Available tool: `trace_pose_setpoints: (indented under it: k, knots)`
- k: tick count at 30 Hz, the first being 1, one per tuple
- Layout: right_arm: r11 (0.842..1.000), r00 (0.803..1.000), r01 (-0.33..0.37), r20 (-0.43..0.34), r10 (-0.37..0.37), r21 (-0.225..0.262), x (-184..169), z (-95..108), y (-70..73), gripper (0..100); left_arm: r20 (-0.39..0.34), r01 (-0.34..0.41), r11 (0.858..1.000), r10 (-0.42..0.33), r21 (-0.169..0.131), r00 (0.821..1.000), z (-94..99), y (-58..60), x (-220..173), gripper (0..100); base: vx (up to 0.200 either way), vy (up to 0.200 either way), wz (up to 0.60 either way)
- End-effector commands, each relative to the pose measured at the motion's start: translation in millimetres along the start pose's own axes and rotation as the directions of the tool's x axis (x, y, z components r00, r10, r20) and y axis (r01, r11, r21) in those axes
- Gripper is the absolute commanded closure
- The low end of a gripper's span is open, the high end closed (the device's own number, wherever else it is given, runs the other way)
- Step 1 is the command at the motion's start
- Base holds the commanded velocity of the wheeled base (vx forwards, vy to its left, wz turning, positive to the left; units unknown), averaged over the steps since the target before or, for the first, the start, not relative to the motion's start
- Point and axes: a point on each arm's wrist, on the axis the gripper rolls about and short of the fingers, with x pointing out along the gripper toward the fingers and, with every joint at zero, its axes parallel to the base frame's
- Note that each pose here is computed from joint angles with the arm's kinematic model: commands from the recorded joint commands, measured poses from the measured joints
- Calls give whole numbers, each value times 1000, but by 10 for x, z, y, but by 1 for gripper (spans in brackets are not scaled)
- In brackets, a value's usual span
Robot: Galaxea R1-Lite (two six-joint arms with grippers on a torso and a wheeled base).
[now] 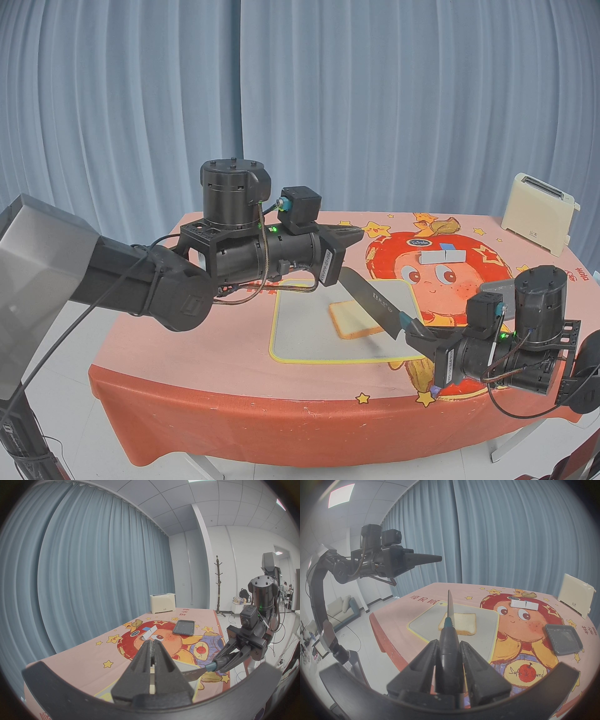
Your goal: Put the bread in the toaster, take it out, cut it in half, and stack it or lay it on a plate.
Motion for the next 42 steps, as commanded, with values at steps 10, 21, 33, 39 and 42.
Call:
trace_pose_setpoints:
  k: [10,21,33,39,42]
  knots:
    - [1000,1000,9,-26,-9,0,90,-34,-3,100,-61,11,1000,-12,-26,998,-388,78,317,100,0,0,0]
    - [1000,999,15,-31,-15,1,98,-41,-15,100,-71,23,999,-25,-29,997,-430,42,353,100,0,0,0]
    - [1000,999,16,-31,-16,2,102,-38,-18,100,-95,34,999,-38,-39,995,-540,-1,397,100,0,0,0]
    - [1000,999,19,-37,-19,2,116,-48,-22,100,-105,34,999,-38,-42,994,-594,2,422,100,0,0,0]
    - [1000,999,19,-40,-19,2,123,-53,-22,100,-107,36,998,-40,-42,994,-601,2,425,100,0,0,0]
